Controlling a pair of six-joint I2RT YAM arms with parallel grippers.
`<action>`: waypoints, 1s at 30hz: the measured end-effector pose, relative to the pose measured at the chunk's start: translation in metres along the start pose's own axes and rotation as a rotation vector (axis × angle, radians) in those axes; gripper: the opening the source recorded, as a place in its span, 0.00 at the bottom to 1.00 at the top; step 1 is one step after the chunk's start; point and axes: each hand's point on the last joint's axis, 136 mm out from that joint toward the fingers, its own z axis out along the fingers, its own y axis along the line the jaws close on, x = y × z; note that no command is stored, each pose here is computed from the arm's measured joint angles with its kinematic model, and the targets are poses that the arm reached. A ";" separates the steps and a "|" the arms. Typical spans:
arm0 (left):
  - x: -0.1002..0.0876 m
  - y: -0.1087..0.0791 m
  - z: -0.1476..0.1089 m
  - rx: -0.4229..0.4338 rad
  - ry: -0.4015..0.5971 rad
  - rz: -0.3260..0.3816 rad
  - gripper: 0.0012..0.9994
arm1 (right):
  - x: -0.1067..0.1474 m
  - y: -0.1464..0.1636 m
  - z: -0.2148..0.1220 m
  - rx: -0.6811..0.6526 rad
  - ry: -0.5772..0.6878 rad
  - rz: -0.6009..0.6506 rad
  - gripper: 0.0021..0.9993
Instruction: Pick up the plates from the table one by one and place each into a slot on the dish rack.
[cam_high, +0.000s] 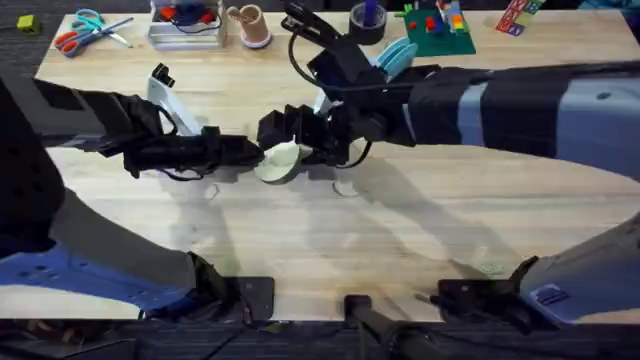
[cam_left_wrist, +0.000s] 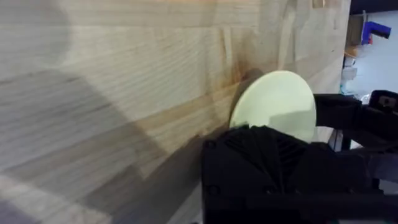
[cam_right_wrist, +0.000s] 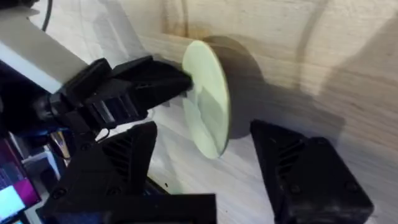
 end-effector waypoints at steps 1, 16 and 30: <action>0.000 0.000 0.000 0.000 0.000 0.000 0.04 | 0.000 0.001 0.000 -0.002 -0.001 -0.001 0.89; 0.000 0.000 0.000 0.000 0.000 -0.001 0.04 | 0.004 -0.008 0.019 0.013 0.019 0.005 0.57; -0.002 0.000 -0.002 0.008 -0.010 -0.008 0.04 | 0.002 0.003 0.015 -0.019 0.018 0.003 0.03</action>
